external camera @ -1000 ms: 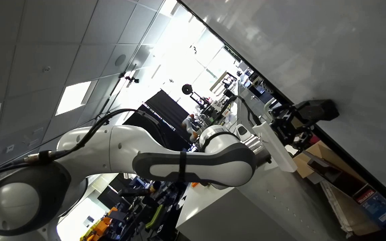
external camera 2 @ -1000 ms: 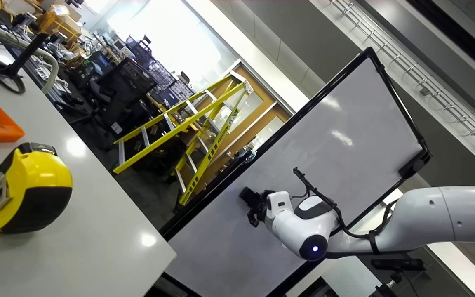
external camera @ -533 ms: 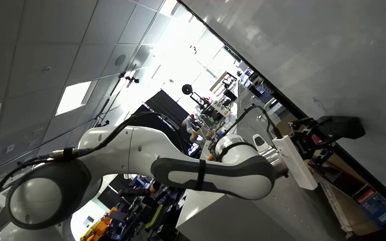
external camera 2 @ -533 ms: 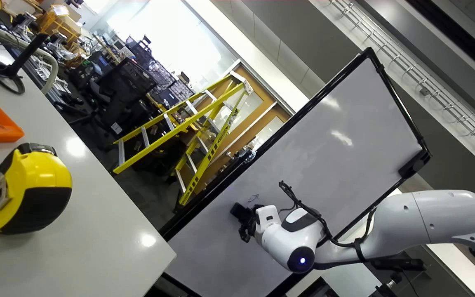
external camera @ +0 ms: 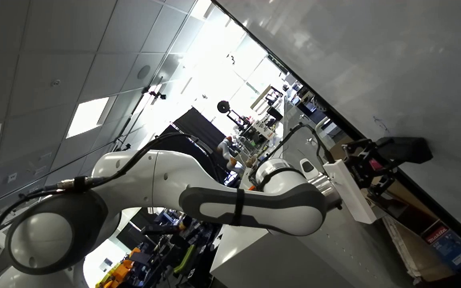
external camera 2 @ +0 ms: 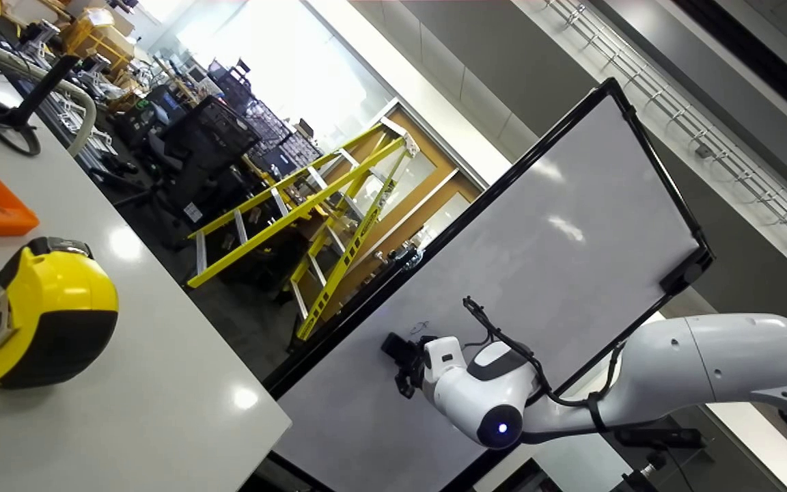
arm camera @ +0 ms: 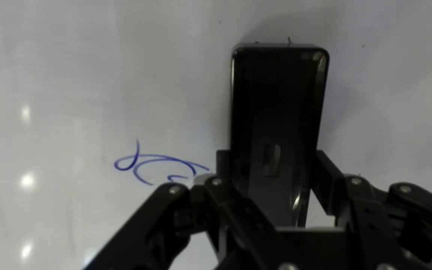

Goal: Use the black duster to erase the board then put the duster back on the table

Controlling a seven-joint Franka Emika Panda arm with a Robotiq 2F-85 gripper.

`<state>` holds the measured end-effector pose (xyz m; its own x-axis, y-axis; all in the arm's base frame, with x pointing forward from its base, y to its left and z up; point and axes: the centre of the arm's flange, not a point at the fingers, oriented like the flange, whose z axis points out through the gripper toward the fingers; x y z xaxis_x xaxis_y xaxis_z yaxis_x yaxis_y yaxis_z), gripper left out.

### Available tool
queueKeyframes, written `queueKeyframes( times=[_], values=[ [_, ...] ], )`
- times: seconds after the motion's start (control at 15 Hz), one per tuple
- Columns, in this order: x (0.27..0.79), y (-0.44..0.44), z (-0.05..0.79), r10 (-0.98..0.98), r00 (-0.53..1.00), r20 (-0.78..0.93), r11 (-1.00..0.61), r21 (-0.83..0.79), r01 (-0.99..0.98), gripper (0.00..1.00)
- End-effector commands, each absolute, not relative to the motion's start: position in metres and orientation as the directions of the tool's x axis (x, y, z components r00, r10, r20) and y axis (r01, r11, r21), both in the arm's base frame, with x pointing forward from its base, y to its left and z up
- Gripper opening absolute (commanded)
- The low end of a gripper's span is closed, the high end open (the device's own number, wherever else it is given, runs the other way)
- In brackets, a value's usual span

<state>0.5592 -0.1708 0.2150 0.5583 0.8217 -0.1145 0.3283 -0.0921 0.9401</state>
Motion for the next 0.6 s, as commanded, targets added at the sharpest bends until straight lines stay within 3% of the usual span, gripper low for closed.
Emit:
queueKeyframes(
  times=[0.0, 0.53],
  values=[
    [0.567, -0.186, 0.258, 0.839, 0.537, -0.082, -0.061, 0.968, 0.243, 0.29],
    [0.571, -0.170, 0.320, 0.853, 0.519, -0.056, -0.018, 0.991, 0.136, 0.29]
  ],
)
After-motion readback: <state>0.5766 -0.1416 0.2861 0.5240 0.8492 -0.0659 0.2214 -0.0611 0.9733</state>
